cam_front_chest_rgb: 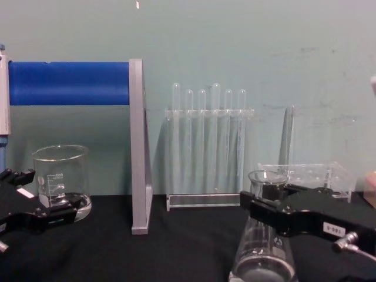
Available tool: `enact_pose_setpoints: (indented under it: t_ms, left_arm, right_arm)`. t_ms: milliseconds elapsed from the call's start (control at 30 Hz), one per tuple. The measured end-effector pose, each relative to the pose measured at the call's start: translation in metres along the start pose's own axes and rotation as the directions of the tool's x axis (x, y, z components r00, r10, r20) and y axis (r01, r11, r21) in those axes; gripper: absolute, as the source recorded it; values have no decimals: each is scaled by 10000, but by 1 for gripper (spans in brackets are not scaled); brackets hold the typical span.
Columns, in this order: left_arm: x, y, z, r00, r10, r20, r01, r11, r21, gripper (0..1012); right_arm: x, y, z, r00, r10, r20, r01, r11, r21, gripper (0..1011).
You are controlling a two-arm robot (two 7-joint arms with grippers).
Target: Grasp the erlenmeyer flask with one hand, shake it three times, then place it back.
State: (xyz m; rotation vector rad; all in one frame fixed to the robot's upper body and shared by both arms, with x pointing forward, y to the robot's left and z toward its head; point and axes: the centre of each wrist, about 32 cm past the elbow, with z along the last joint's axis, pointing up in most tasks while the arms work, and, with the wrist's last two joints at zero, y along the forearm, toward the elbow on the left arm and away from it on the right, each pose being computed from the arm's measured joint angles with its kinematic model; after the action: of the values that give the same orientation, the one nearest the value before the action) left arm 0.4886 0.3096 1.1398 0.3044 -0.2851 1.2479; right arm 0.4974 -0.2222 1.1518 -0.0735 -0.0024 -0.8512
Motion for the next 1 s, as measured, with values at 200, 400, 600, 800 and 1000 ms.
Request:
enact_pose_setpoints:
  t_ms: [200, 400, 600, 800, 1000]
  left_arm:
    - [0, 0, 0, 10000, 0, 0, 0, 10000, 1, 1001]
    - [0, 0, 0, 10000, 0, -1, 0, 10000, 0, 1001]
    - [0, 0, 0, 10000, 0, 0, 0, 10000, 0, 1001]
    - [0, 0, 0, 10000, 0, 0, 0, 10000, 1, 1001]
    - [0, 0, 0, 10000, 0, 0, 0, 10000, 0, 1001]
  right_arm:
    - [-11, 5, -22, 10000, 41, -31, -42, 10000, -75, 456]
    - [-18, 4, -35, 10000, 59, -53, -59, 9999, -115, 456]
    - [-23, -1, -45, 10000, 68, -51, -69, 9999, -146, 456]
    - [-31, -2, -49, 10000, 72, 6, -72, 9998, -188, 456]
    - [-31, -1, -49, 10000, 70, 3, -70, 9998, -193, 456]
